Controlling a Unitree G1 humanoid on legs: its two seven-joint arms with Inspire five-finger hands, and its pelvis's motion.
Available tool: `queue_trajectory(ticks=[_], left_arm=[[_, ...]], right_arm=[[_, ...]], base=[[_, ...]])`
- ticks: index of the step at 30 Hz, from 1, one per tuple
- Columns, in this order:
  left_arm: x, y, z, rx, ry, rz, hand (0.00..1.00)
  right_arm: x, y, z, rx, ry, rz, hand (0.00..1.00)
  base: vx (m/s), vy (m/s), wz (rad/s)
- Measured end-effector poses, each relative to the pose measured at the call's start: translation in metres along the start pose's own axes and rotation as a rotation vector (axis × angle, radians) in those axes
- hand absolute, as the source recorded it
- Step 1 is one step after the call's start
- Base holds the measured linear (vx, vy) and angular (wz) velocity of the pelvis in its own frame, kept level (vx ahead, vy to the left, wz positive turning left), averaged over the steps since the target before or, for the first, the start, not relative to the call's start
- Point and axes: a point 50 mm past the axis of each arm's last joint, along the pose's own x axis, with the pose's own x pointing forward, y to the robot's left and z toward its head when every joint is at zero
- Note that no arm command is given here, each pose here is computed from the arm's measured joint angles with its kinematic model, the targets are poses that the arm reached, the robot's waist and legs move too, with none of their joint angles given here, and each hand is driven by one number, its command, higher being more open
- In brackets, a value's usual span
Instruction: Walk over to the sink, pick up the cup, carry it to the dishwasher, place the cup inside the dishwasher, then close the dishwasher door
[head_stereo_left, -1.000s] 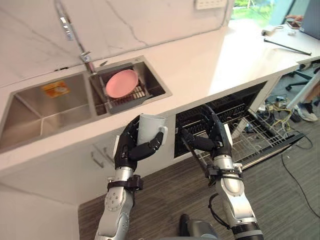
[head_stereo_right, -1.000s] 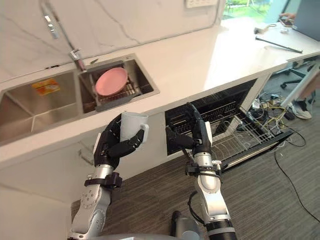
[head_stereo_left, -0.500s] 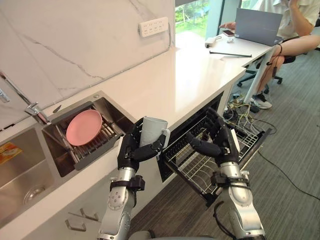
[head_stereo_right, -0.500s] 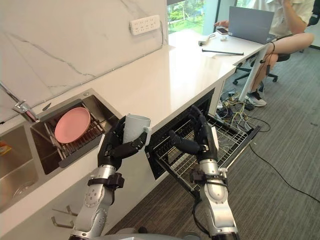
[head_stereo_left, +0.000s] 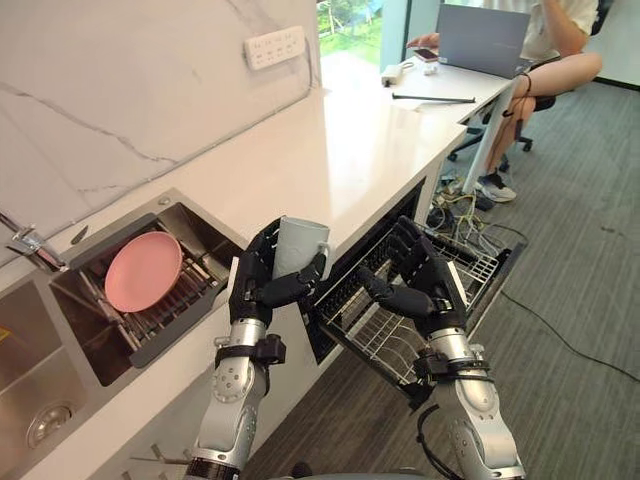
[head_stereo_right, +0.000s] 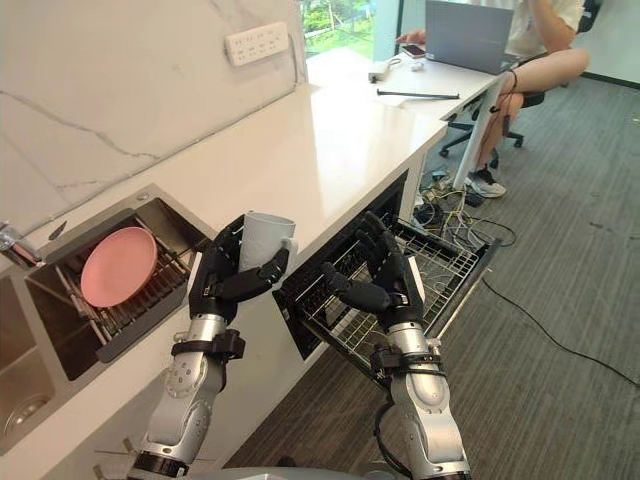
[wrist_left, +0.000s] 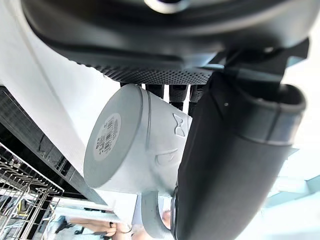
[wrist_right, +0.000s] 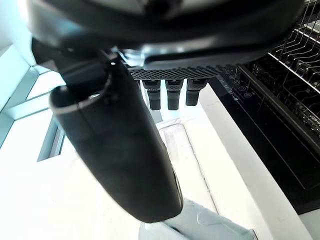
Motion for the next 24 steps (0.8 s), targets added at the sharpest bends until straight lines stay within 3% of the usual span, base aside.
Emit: queue_trajectory(ticks=[8,24], left_arm=[[-0.001,0.001,-0.012,0.022,0.052,0.009,0.3],[-0.005,-0.029,-0.019,0.008,0.082,-0.115,0.3]], right_arm=[[0.001,0.017,0.004,0.113,-0.021,0.078,0.9],[-0.001,0.03,-0.009,0.154,0.036,0.108,0.9]], base=[[-0.01,0.006,-0.08],[0.0,-0.007,0.03]])
